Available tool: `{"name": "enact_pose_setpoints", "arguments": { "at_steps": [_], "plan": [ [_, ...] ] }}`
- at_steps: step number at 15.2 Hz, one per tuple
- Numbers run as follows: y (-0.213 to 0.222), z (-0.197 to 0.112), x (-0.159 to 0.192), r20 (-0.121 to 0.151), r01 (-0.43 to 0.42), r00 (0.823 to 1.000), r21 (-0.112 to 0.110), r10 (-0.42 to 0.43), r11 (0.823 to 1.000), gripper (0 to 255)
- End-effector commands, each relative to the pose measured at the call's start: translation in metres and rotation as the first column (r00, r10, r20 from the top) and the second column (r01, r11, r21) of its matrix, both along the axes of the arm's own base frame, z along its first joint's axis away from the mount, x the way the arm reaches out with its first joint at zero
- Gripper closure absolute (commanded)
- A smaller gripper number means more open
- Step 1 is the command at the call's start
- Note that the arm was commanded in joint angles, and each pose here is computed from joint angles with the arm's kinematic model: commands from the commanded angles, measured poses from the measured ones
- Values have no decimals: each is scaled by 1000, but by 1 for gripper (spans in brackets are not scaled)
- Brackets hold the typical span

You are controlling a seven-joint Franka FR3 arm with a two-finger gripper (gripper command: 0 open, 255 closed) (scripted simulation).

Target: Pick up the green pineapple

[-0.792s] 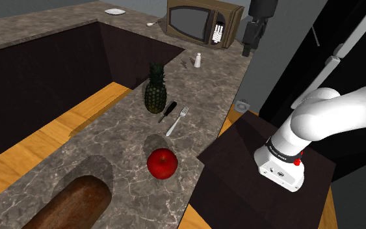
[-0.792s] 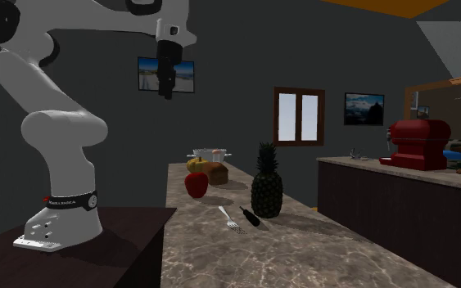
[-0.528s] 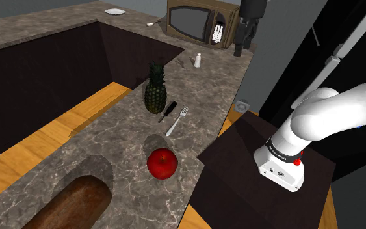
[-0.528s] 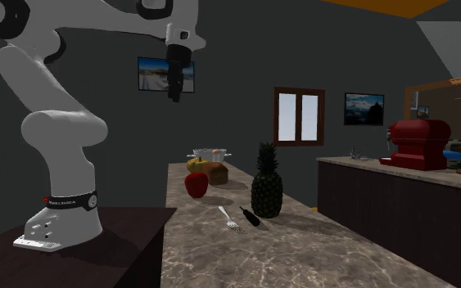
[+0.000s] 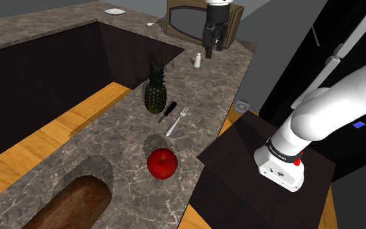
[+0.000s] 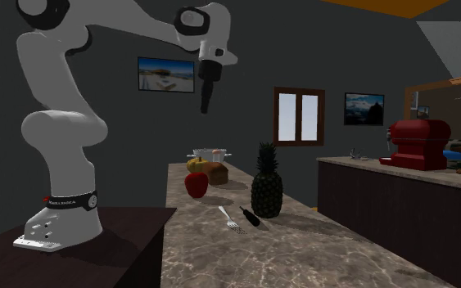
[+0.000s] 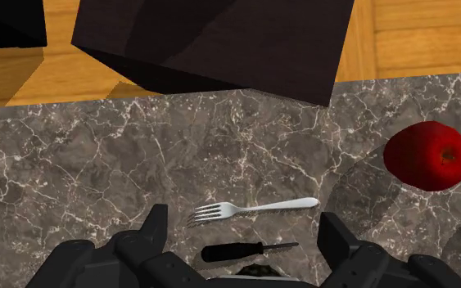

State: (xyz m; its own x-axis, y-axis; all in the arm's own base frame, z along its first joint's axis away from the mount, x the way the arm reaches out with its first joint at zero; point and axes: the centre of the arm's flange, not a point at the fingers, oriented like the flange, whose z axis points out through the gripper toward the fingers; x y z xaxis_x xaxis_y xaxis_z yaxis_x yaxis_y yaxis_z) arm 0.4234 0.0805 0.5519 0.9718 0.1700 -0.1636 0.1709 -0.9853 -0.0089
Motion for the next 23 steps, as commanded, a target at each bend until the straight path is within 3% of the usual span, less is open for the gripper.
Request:
{"name": "enact_pose_setpoints", "arguments": {
  "at_steps": [1,17,23],
  "plan": [
    [12,-9,25,-8,-5,1000,-4,5,1000,0],
    [99,-93,212,-75,-49,996,-38,46,998,0],
    [100,-120,215,-76,-50,996,-39,47,998,0]
  ]
}}
